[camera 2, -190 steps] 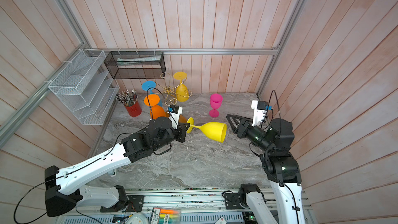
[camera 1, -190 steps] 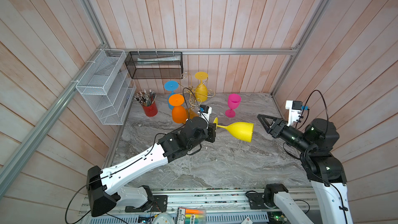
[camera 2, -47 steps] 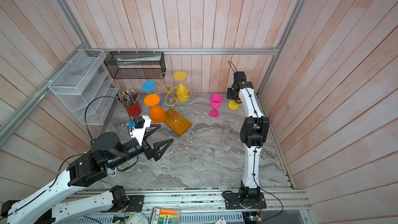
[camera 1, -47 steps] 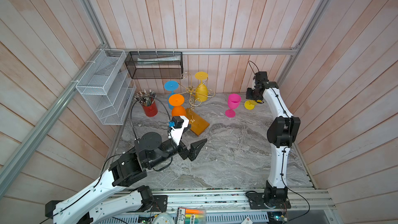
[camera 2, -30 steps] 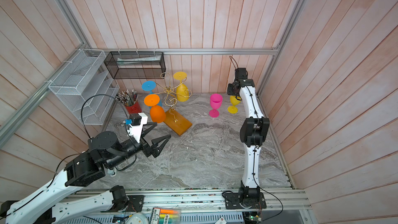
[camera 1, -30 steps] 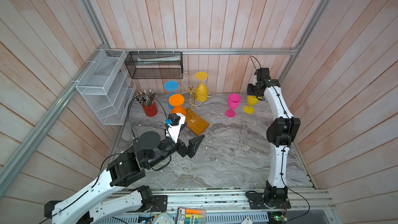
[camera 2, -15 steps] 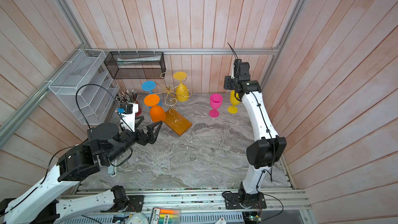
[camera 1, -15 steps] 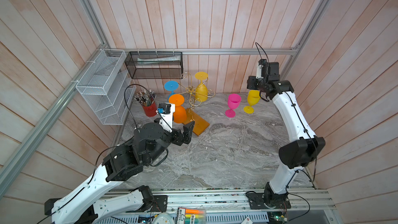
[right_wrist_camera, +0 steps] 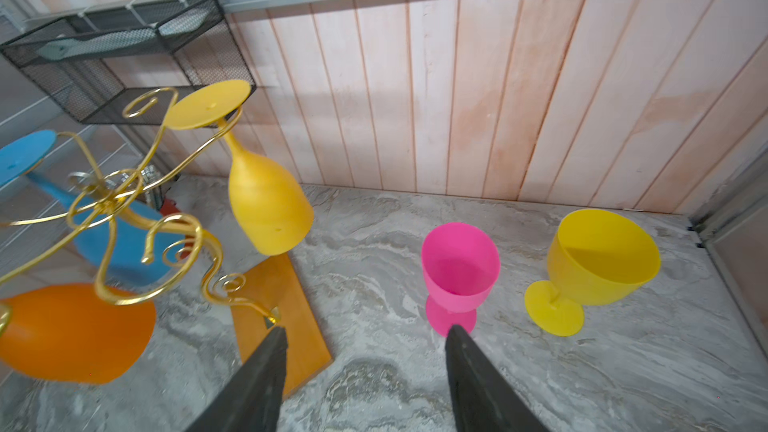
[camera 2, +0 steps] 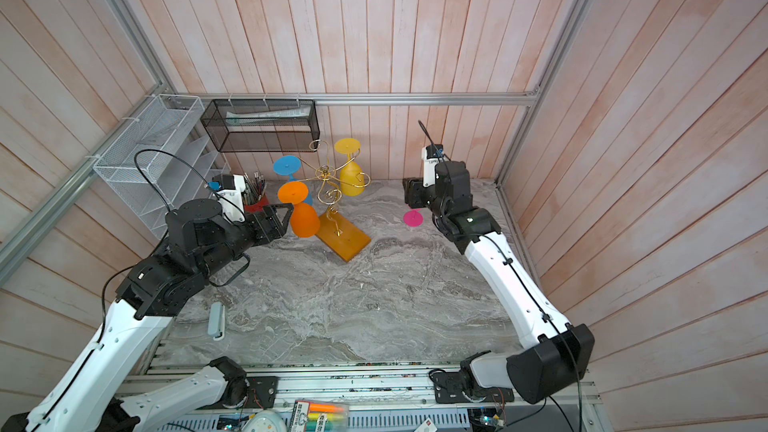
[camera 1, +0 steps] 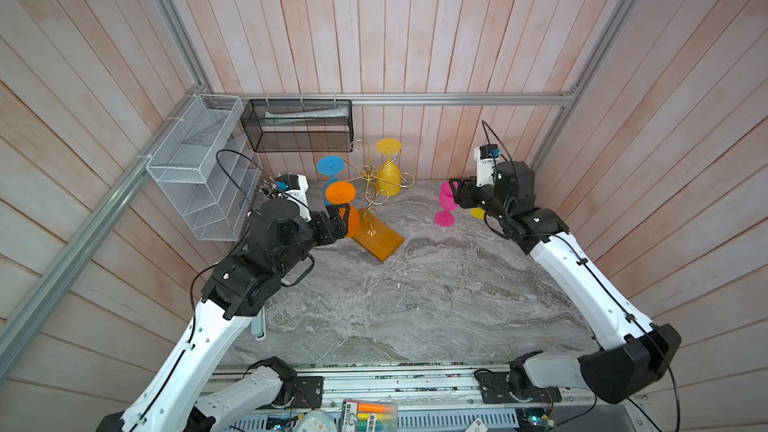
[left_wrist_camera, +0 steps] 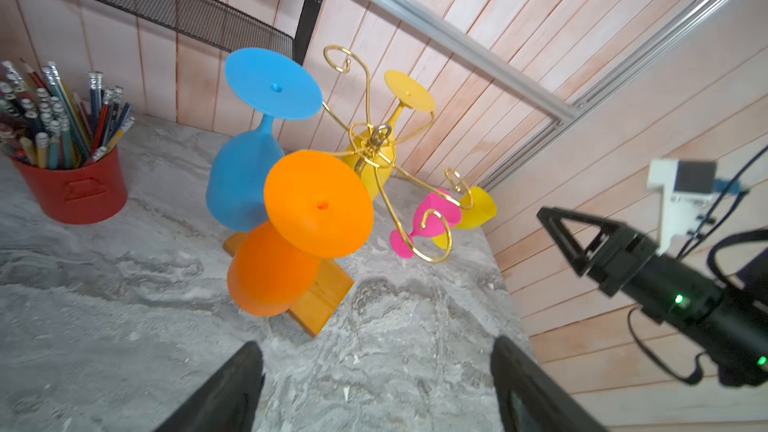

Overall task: Take the wine glass off the wine glass rack
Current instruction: 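Open and lift the right gripper while the left gripper nears the orange glass, then close the left gripper on the orange glass's foot on the rack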

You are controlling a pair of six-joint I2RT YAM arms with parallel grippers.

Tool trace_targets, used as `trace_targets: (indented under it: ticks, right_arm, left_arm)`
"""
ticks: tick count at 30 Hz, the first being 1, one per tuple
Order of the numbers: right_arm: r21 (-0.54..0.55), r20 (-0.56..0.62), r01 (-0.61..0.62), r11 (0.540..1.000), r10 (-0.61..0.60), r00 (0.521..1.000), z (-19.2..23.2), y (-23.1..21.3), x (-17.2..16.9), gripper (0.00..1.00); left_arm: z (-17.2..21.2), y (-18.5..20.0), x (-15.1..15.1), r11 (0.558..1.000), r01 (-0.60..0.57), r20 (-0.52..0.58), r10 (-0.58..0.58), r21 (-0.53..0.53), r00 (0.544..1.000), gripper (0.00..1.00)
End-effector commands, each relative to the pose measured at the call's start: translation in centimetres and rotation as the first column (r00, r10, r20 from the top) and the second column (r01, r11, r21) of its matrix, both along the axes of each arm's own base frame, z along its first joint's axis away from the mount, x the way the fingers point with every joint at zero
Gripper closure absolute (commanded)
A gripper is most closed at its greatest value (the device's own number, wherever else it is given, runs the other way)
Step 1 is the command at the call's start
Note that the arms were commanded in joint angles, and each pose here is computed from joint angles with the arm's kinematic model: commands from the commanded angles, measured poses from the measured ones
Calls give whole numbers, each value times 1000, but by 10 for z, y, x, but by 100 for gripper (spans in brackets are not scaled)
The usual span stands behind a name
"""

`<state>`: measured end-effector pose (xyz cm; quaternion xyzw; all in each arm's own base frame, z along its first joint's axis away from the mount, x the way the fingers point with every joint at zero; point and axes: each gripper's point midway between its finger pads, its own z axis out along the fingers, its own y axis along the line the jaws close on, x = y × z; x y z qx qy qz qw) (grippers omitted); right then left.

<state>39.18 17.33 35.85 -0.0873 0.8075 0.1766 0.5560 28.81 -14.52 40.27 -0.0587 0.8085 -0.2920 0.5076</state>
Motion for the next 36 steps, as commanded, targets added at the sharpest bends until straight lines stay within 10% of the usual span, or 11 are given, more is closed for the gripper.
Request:
trace_targets:
  ticks: [1, 15, 36]
  right_arm:
    - [50, 116, -89, 995, 83, 990, 22, 12, -20, 38]
    - [-67, 268, -402, 913, 405, 874, 11, 83, -105, 38]
    - [-49, 280, -392, 919, 389, 877, 12, 76, -117, 39]
  left_arm:
    - [10, -8, 8, 982, 84, 1, -85, -170, 996, 15]
    - [-3, 5, 54, 942, 66, -52, -88, -328, 995, 18]
    - [-38, -1, 86, 927, 46, -130, -102, -373, 986, 37]
